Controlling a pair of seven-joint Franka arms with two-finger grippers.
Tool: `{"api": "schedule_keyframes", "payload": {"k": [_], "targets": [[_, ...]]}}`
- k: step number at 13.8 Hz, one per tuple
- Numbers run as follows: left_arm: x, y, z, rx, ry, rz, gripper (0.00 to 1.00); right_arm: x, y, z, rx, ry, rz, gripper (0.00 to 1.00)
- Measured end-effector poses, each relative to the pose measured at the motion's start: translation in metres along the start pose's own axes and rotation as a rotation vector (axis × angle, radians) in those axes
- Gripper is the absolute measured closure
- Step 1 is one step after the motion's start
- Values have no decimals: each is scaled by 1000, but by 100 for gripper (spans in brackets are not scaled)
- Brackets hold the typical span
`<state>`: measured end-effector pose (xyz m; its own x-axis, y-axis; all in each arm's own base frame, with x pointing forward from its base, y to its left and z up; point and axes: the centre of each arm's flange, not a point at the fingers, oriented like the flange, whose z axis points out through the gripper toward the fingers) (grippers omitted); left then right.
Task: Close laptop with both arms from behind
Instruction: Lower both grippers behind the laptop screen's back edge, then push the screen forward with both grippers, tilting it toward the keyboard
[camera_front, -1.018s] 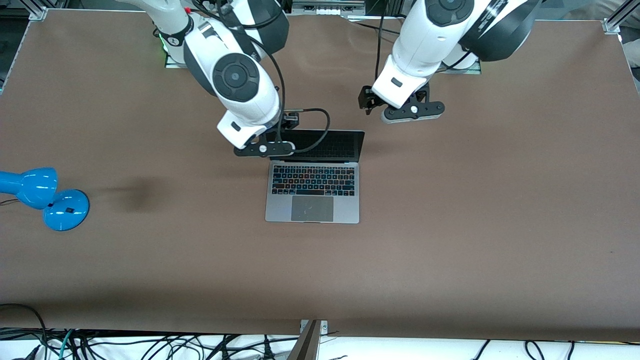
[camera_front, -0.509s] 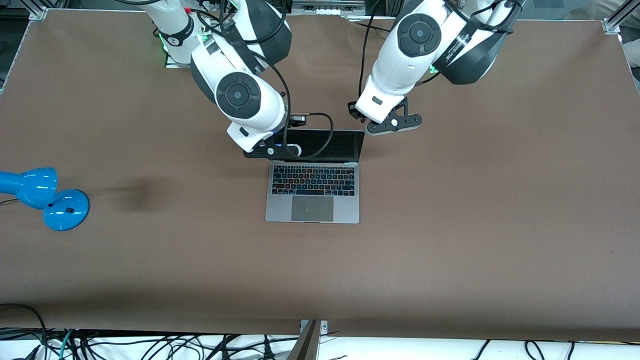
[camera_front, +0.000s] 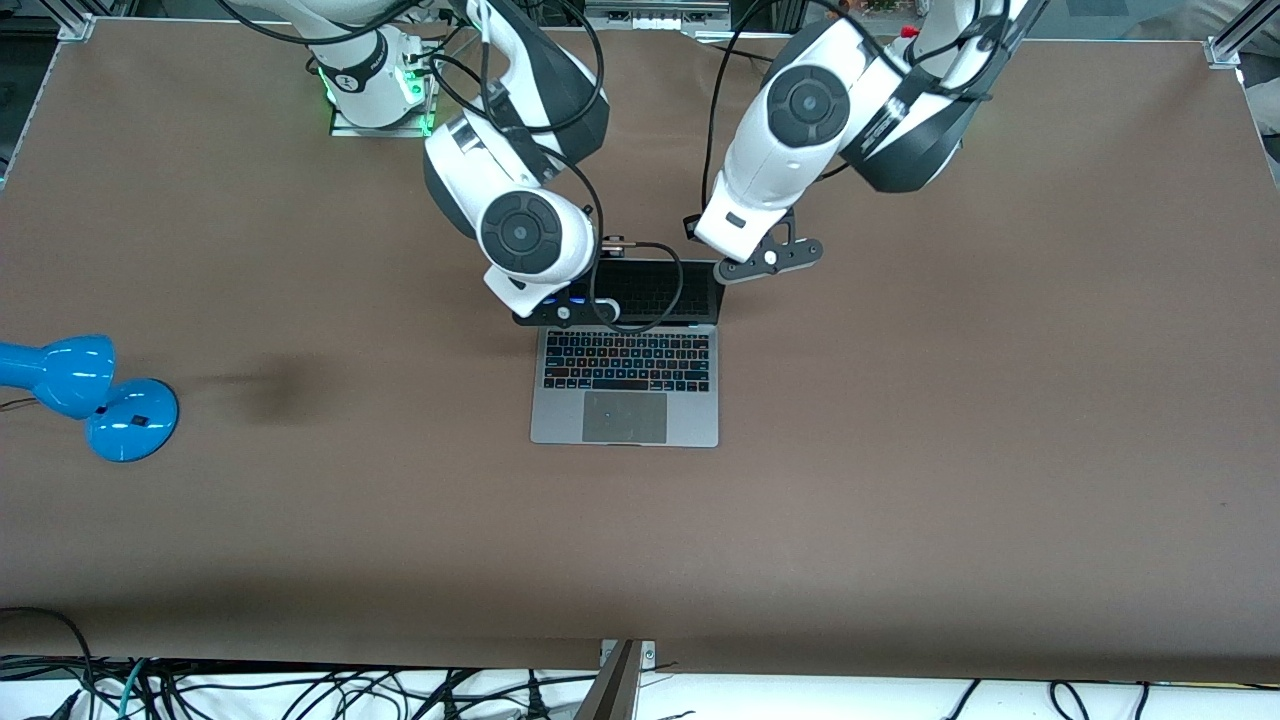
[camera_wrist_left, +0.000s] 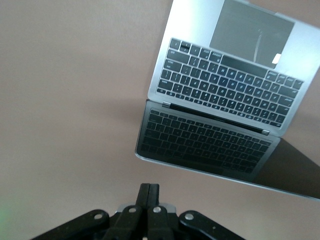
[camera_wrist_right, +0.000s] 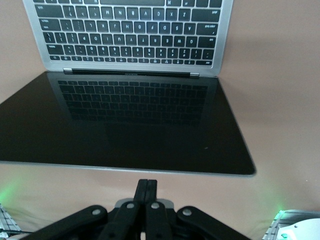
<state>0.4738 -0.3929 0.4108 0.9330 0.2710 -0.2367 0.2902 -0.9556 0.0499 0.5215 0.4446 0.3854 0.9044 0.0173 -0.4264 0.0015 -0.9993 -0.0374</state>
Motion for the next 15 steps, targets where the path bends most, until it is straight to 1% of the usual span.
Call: {"api": "schedule_keyframes", "payload": {"k": [3,8,10,15], "targets": [[11,4,28,4,-28,-5,99,1,-2,5,11,-17,15,97],[24,7,59,2,-53,-12,99,5,-4,14,6,-27,18,97],[26,8,59,0,-44,-8,99,9,-5,18,14,-16,21,97],[28,8,59,-2,-35,-6,99,16,-9,14,49,33,22,97]]}}
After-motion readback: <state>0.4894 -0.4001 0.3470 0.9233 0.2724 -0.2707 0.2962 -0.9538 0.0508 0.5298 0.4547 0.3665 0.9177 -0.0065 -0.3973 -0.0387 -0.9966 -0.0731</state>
